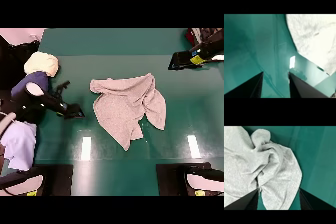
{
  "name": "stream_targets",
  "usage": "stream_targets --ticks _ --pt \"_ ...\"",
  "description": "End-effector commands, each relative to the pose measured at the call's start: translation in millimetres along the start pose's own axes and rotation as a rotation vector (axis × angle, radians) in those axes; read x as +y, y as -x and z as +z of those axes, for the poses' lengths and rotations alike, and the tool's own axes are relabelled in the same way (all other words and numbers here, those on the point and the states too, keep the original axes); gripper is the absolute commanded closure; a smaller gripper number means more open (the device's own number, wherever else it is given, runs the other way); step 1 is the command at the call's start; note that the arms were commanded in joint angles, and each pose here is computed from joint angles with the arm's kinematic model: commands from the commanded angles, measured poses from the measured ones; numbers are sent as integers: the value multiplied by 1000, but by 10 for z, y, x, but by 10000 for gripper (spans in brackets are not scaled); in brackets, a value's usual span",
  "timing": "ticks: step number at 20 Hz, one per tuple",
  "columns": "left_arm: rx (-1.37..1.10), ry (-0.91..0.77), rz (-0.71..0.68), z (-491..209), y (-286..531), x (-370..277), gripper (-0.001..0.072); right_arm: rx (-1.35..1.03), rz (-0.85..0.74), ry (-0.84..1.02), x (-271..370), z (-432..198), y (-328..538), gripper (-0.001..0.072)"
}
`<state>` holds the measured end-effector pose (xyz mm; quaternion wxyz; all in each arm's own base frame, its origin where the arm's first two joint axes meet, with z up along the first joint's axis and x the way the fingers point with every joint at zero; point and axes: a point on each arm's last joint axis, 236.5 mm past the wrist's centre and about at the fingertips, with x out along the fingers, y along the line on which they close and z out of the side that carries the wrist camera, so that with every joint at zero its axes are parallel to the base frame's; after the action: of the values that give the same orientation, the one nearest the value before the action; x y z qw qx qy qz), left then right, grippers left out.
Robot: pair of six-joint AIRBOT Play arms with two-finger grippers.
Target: Fold the shirts.
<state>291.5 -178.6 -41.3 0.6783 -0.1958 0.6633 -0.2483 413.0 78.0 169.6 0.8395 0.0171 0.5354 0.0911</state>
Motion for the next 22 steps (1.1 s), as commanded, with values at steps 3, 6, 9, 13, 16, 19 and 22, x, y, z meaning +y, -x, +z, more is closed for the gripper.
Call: stream_targets --ticks 3,6,9,13,16,19,22 --pt "-65 -36 -30 -106 -459 -374 339 29 15 5 44 -117 102 153" --pt "-82 -71 -31 -132 -581 -550 339 38 15 5 44 -139 104 153" --pt "-91 -46 -22 -133 -617 -581 339 40 15 5 44 -142 103 153" --pt "-95 -38 25 -121 -616 -468 339 40 15 4 44 -142 103 153" --pt "-58 -9 22 -174 -707 -427 339 40 16 5 48 -142 103 153" --pt "-83 39 -27 -92 -740 -522 339 47 15 5 48 -160 103 153" --pt "-75 44 -19 -92 -776 -487 339 47 15 5 47 -160 104 153"
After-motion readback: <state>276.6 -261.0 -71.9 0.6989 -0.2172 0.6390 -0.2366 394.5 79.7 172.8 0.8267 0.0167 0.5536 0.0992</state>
